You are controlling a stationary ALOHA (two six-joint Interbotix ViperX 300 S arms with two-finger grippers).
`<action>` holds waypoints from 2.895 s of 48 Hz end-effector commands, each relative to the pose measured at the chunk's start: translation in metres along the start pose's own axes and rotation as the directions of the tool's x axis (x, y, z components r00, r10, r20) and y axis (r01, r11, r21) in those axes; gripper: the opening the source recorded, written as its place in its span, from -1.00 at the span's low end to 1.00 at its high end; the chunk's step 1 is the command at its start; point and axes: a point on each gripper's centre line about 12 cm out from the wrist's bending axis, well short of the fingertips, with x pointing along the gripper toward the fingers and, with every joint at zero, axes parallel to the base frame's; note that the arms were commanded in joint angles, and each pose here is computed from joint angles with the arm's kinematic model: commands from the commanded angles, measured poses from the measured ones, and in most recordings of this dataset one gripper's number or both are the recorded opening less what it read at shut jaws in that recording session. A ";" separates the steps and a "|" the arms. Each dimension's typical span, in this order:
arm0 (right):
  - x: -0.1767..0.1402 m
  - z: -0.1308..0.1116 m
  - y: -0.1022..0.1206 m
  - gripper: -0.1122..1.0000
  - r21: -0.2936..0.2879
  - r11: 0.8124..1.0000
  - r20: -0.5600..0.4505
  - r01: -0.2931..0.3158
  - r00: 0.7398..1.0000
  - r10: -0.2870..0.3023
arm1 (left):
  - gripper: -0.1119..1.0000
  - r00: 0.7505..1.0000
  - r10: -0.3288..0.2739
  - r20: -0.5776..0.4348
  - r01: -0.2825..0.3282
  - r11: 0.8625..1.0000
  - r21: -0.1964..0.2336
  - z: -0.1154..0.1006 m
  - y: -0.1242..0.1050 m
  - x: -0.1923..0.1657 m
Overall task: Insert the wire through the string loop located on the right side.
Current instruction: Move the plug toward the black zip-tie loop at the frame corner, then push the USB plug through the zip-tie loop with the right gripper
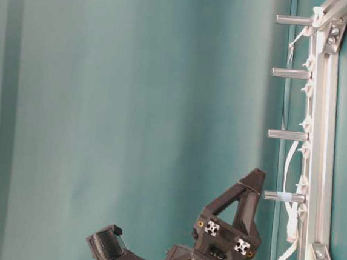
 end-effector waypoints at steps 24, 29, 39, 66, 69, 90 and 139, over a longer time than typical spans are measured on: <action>-0.004 0.002 -0.012 -0.66 0.026 0.998 0.000 0.052 0.999 -0.052 | 0.50 0.999 -0.003 0.038 0.003 1.000 0.000 0.012 -0.001 -0.003; -0.004 0.002 -0.012 -0.66 0.026 0.998 0.001 0.052 0.999 -0.052 | 0.50 0.999 -0.004 0.040 0.004 1.000 0.000 0.013 -0.001 -0.003; -0.004 0.002 -0.012 -0.66 0.026 0.998 0.000 0.053 0.999 -0.053 | 0.50 0.999 -0.004 0.040 0.004 1.000 0.000 0.013 -0.001 -0.003; -0.003 0.000 -0.013 -0.66 0.026 0.998 -0.012 0.055 0.998 -0.055 | 0.50 0.999 -0.004 0.043 0.004 1.000 0.000 0.014 -0.001 -0.002; -0.003 0.000 -0.013 -0.66 0.026 0.998 -0.014 0.056 0.998 -0.055 | 0.50 0.999 -0.004 0.043 0.004 1.000 0.000 0.014 -0.001 -0.002; -0.003 0.000 -0.013 -0.66 0.028 0.998 -0.011 0.056 0.998 -0.056 | 0.50 0.999 -0.004 0.044 0.004 1.000 0.000 0.014 -0.001 -0.002; -0.003 0.000 -0.013 -0.66 0.028 0.998 -0.011 0.056 0.998 -0.056 | 0.50 0.999 -0.004 0.037 0.004 1.000 0.000 0.013 -0.001 -0.002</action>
